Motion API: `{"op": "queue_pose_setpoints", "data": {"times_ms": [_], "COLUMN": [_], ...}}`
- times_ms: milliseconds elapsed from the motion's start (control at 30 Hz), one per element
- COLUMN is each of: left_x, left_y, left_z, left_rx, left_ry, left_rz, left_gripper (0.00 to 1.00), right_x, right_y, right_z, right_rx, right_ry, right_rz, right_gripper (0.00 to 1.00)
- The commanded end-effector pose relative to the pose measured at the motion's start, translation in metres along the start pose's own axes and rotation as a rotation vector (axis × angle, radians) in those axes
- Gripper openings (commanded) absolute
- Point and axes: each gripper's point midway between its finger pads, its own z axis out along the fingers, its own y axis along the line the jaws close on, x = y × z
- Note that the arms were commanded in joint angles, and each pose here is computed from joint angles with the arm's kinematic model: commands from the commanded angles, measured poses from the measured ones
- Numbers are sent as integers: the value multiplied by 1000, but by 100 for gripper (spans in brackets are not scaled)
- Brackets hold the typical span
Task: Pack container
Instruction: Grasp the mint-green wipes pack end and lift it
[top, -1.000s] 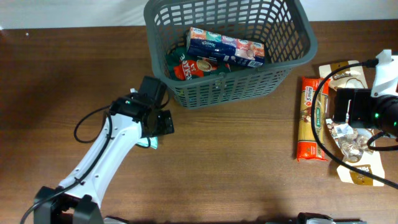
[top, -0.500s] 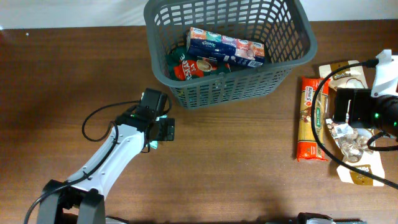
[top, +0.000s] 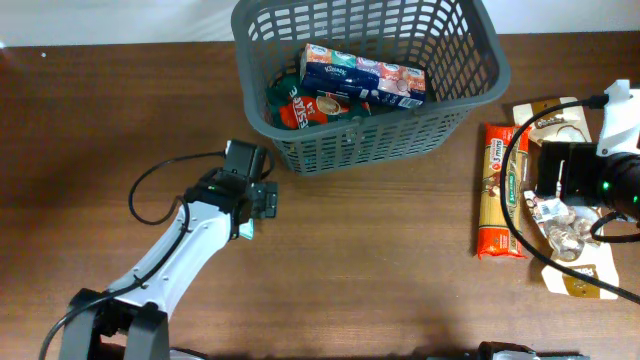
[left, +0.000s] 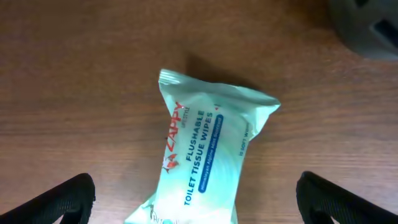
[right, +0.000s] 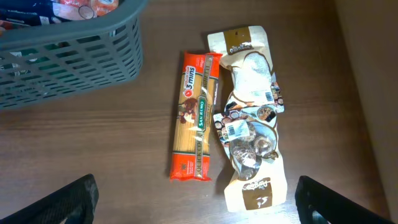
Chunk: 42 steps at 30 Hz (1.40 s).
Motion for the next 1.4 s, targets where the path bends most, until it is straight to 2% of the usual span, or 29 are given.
{"op": "queue_pose_setpoints", "data": {"times_ms": [0,233,667,700,733,767,800,833,933,1100,1233,1367], "left_x": [18,42,54,54,54,54,53,52,51,51,43,13], "left_y": [5,4,1,1,0,-1,-1,-1,-1,-1,0,15], "left_z": [11,25,45,47,49,50,51,51,51,51,41,11], "left_rx": [-19,-18,-23,-22,-22,-22,-22,-21,-20,-21,-21,-79], "left_ry": [27,61,85,86,86,84,80,79,73,72,67,-9], "left_rz": [18,27,35,35,35,34,33,32,31,31,29,11], "left_gripper": [100,100,100,92,61,47,38,35,35,2,2,2], "right_x": [-2,-2,-2,-2,-2,-2,-2,-2,-2,-2,-2,-2], "right_y": [-5,-5,-5,-5,-5,-5,-5,-5,-5,-5,-5,-5], "right_z": [-4,-4,-4,-4,-4,-4,-4,-4,-4,-4,-4,-4], "right_rx": [21,21,21,21,21,21,21,21,21,21,21,21], "right_ry": [-16,-16,-16,-16,-16,-16,-16,-16,-16,-16,-16,-16], "right_rz": [18,18,18,18,18,18,18,18,18,18,18,18], "right_gripper": [99,99,99,99,99,99,99,99,99,99,99,99]}}
